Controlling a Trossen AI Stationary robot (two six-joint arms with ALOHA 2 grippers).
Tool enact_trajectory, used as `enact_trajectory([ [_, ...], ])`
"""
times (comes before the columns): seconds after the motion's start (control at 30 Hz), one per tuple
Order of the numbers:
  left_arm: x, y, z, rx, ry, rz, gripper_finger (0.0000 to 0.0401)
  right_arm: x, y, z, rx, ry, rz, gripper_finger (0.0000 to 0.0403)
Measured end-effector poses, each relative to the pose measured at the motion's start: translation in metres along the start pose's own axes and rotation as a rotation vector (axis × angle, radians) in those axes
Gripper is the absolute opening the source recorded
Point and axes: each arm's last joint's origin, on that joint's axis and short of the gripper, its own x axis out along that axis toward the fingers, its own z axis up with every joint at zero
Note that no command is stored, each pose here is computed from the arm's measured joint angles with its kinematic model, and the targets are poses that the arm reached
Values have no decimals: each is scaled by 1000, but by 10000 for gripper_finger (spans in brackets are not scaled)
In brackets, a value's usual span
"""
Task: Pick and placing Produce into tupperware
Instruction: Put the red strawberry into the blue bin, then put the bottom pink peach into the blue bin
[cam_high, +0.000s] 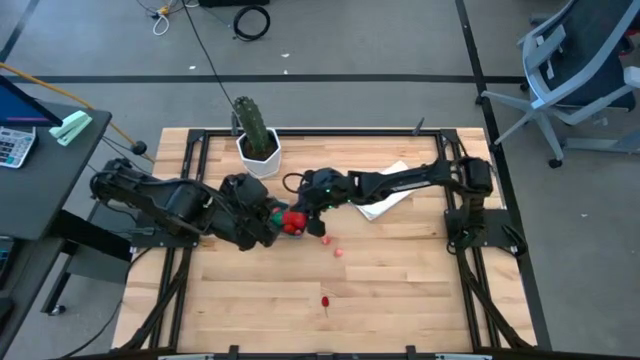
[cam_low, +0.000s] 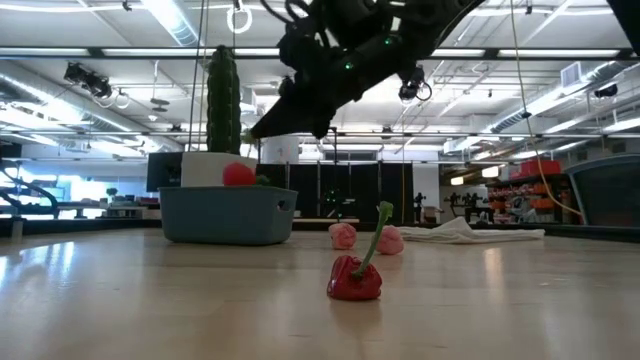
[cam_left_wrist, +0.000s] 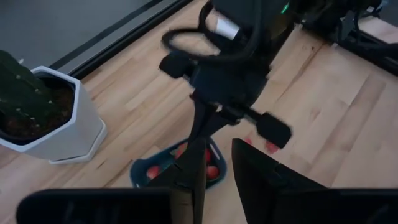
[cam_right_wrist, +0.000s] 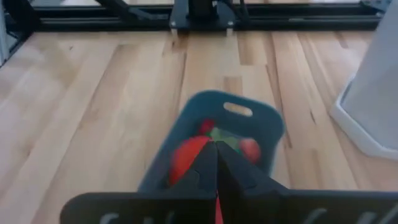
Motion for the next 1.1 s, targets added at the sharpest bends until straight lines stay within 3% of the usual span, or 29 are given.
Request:
enact_trajectory([
  [0.43, -1, -2, 0, -19, -9, -19, 71, 5, 3, -6, 2, 37, 11, 16],
  [0.87, -1, -2, 1, -13, -11, -21, 65, 5, 1, -7, 9, 52, -66, 99],
  [1.1, -1, -2, 1, -10, -10, -20, 69, -14, 7, 4, 83, 59, -10, 105],
])
